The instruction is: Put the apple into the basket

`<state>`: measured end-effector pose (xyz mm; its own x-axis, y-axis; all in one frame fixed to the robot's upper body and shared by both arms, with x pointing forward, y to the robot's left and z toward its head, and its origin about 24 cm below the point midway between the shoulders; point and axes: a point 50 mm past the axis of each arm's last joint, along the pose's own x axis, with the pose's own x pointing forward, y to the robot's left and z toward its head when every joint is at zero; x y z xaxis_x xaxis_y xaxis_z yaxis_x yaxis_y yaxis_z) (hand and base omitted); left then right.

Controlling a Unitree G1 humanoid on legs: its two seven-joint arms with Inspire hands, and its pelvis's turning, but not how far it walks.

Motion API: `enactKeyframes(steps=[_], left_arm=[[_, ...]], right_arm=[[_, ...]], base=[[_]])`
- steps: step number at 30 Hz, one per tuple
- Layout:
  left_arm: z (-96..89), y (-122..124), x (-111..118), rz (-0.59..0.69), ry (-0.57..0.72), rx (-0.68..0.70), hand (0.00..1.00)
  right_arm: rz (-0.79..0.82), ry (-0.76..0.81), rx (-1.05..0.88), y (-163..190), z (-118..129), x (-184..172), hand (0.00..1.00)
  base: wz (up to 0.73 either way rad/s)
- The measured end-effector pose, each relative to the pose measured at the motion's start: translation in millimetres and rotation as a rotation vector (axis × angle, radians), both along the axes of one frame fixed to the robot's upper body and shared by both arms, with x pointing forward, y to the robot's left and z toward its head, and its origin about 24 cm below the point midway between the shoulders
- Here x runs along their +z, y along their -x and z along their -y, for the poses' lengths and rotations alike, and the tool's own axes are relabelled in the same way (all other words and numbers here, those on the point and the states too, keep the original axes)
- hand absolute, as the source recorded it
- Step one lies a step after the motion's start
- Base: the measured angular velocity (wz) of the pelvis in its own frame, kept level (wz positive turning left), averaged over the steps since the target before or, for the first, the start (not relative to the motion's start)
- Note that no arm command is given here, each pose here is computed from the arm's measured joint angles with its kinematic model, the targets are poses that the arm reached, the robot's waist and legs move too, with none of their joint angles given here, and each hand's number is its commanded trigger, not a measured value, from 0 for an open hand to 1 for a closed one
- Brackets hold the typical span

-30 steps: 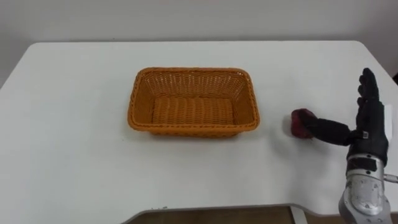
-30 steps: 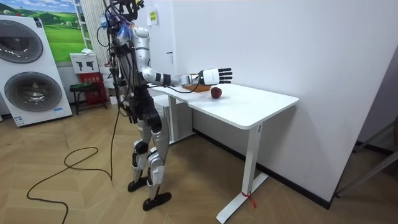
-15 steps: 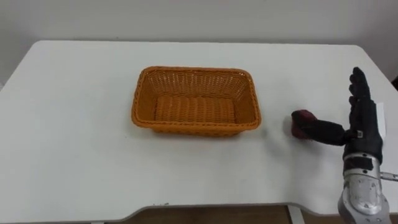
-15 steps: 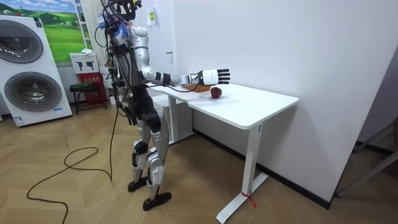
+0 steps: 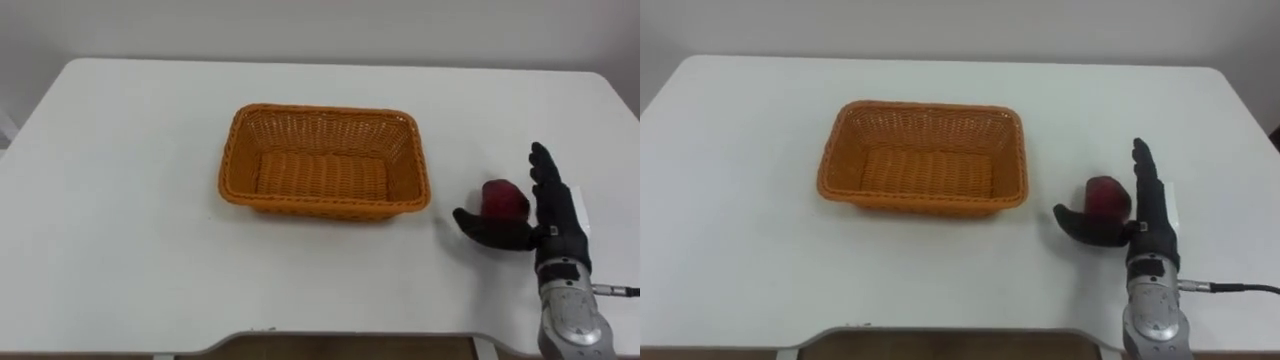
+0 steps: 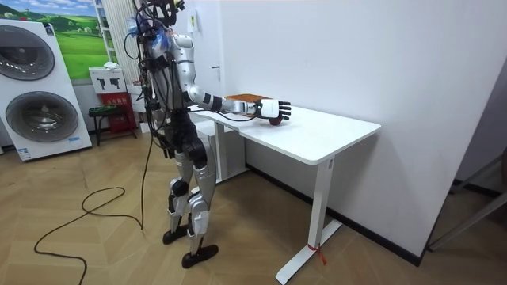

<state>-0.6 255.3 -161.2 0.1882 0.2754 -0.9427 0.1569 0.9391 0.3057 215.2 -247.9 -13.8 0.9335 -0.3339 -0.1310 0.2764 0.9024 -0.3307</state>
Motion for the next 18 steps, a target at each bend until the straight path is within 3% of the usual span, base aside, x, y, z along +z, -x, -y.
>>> enactKeyframes(steps=[8,10,11,13,14,18], left_arm=[[0.3,3,-1,-0.021,0.000,0.001,0.00],[0.2,6,-1,-0.031,-0.001,0.004,0.00],[0.1,7,-1,-0.038,-0.001,0.005,0.00],[-0.5,9,-1,-0.046,0.001,0.000,0.00],[-1.2,10,-1,-0.052,0.009,-0.002,0.00],[-2.4,14,0,-0.064,0.017,0.000,0.00]], right_arm=[[-0.079,0.010,-0.010,0,7,-12,0.00],[-0.078,0.014,-0.009,-1,9,-11,0.07],[-0.077,0.020,-0.008,-1,10,-10,0.30],[-0.087,0.029,-0.006,-3,13,-11,0.65],[-0.095,0.029,-0.010,-3,14,-12,1.00],[-0.111,0.012,-0.014,-7,16,-15,1.00]], base=[[0.06],[0.00],[0.00],[0.00],[0.00],[0.01]])
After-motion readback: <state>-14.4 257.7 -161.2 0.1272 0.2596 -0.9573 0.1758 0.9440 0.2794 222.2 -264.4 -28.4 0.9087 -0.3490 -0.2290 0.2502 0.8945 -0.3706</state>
